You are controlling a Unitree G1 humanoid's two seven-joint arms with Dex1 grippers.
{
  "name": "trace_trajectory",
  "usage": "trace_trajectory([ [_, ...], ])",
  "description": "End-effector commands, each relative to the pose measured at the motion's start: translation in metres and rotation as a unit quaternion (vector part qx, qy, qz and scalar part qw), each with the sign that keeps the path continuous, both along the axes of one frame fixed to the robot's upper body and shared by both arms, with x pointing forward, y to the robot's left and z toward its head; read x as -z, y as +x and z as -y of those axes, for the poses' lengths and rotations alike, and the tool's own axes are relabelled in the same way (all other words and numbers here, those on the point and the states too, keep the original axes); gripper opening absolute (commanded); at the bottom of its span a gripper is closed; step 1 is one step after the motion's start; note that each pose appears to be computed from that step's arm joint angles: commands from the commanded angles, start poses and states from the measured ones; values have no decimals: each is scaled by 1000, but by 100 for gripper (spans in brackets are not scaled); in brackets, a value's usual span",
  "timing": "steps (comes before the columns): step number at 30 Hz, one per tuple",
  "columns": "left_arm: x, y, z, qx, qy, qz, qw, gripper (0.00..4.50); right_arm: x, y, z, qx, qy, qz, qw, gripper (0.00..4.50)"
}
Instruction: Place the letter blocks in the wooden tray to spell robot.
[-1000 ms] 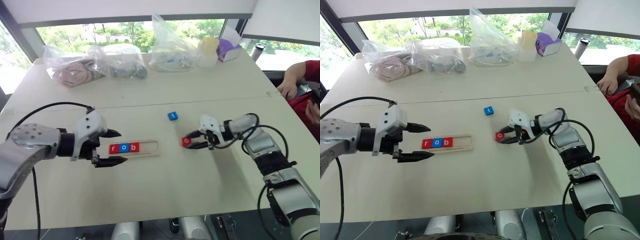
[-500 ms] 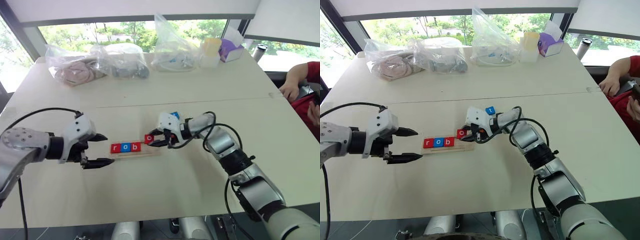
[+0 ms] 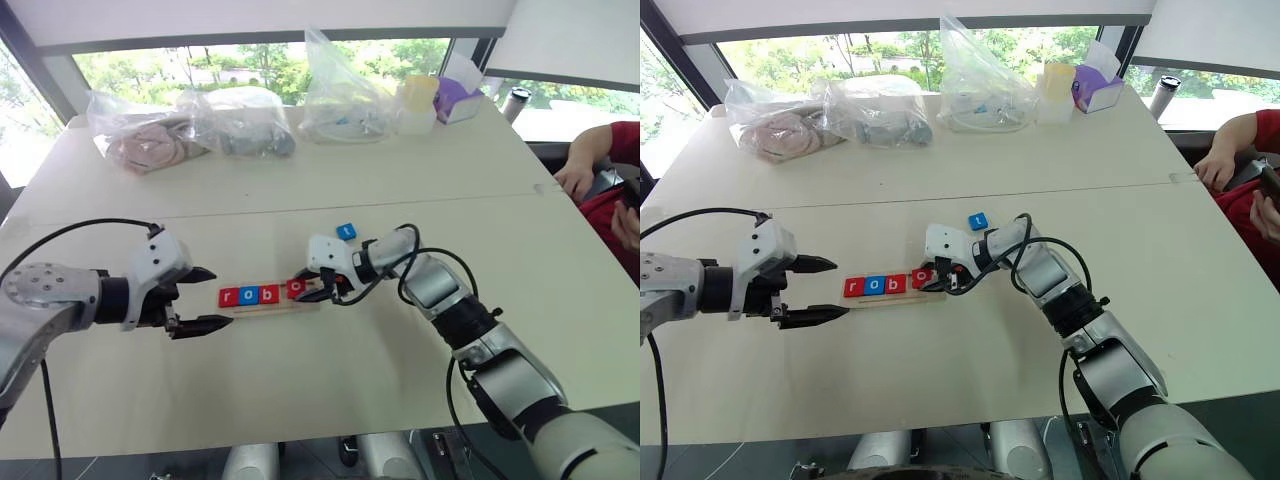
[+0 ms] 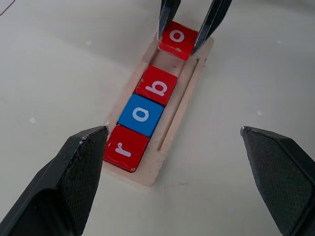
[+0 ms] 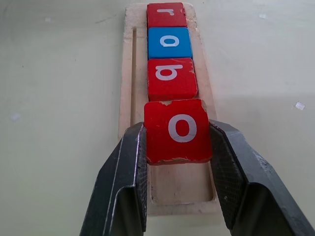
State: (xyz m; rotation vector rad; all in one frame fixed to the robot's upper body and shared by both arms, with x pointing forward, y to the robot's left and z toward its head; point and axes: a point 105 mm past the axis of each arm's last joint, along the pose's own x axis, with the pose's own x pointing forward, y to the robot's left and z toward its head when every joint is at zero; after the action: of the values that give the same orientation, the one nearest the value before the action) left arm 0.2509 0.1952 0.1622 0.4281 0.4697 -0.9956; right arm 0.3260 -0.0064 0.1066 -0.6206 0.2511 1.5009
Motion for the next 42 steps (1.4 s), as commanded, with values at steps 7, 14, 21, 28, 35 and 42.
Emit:
trace_trajectory([
  [7, -9, 2, 6, 0, -11, 18, 1000, 450, 2, 2, -13, -5, -1, 18, 1000, 119],
  [14, -8, 2, 8, -2, -15, 19, 1000, 450, 2, 3, -17, -3, 7, 16, 1000, 264],
  [21, -7, 3, 7, -5, -15, 20, 1000, 450, -10, 7, -18, 17, 35, 31, 999, 444],
  [28, -8, 4, 6, -7, -16, 23, 1000, 450, -41, 22, 8, 105, 85, 68, 988, 444],
  [35, -7, 5, 7, -8, -23, 28, 999, 450, -54, 55, 58, 326, 123, 56, 936, 444],
  [42, -18, 15, 21, 1, -66, 45, 997, 450, -16, 62, 77, 521, 106, -9, 847, 444],
])
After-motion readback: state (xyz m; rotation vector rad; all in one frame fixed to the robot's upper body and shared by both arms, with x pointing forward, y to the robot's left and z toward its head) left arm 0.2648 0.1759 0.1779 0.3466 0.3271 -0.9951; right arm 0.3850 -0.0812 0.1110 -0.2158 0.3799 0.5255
